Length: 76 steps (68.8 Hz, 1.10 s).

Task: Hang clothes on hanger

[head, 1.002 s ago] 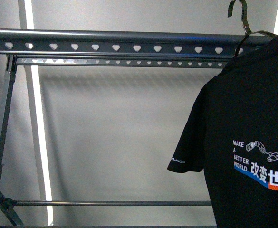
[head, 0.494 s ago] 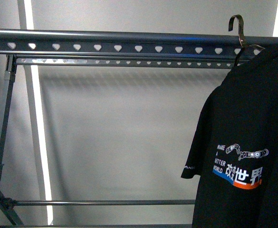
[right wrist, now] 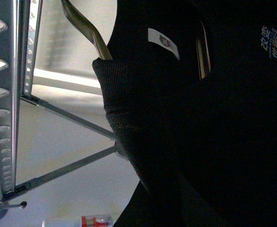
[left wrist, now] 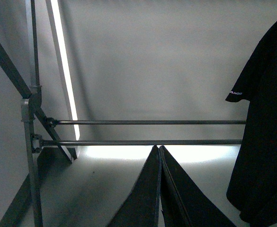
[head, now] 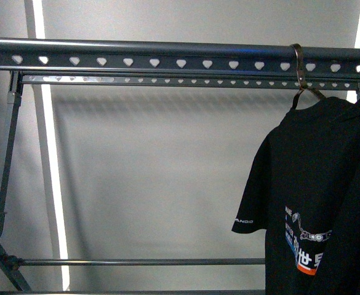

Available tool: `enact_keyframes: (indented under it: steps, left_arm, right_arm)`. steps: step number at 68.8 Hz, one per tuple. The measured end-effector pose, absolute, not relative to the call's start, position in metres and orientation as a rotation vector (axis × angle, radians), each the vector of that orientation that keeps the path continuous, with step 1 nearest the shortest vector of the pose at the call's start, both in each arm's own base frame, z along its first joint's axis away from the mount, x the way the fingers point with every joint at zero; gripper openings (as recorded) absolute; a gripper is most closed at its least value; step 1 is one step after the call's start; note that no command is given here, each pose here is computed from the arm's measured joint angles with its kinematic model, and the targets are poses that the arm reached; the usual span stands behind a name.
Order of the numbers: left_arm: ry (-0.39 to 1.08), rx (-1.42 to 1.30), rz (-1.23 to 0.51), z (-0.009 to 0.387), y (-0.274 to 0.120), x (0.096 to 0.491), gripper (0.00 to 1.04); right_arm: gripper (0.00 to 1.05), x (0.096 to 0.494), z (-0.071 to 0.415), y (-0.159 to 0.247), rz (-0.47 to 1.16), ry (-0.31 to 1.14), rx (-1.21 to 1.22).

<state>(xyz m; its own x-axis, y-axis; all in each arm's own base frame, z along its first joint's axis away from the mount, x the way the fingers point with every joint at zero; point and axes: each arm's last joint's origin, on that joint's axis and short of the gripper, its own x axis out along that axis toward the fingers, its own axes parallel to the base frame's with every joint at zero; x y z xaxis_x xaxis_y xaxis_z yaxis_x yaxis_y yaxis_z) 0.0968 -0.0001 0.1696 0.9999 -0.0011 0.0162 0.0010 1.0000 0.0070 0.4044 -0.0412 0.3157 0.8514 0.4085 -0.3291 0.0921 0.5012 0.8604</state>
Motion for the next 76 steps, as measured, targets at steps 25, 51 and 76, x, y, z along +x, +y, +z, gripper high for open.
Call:
enact_keyframes:
  steps: [25,51,76]
  left_arm:
    - [-0.016,0.007,-0.001,0.170,0.000,0.097,0.04]
    - [-0.016,0.007,-0.001,0.170,0.000,0.097,0.04]
    - [-0.016,0.004,-0.001,0.170,0.000,0.097,0.04]
  right_arm:
    - [0.66,0.314,0.343,-0.037,0.162,0.190,0.593]
    - [0.97,0.110,0.265,0.003,-0.022,-0.322,-0.152]
    - [0.19,0.097,0.204,0.000,0.003,-0.003,-0.015]
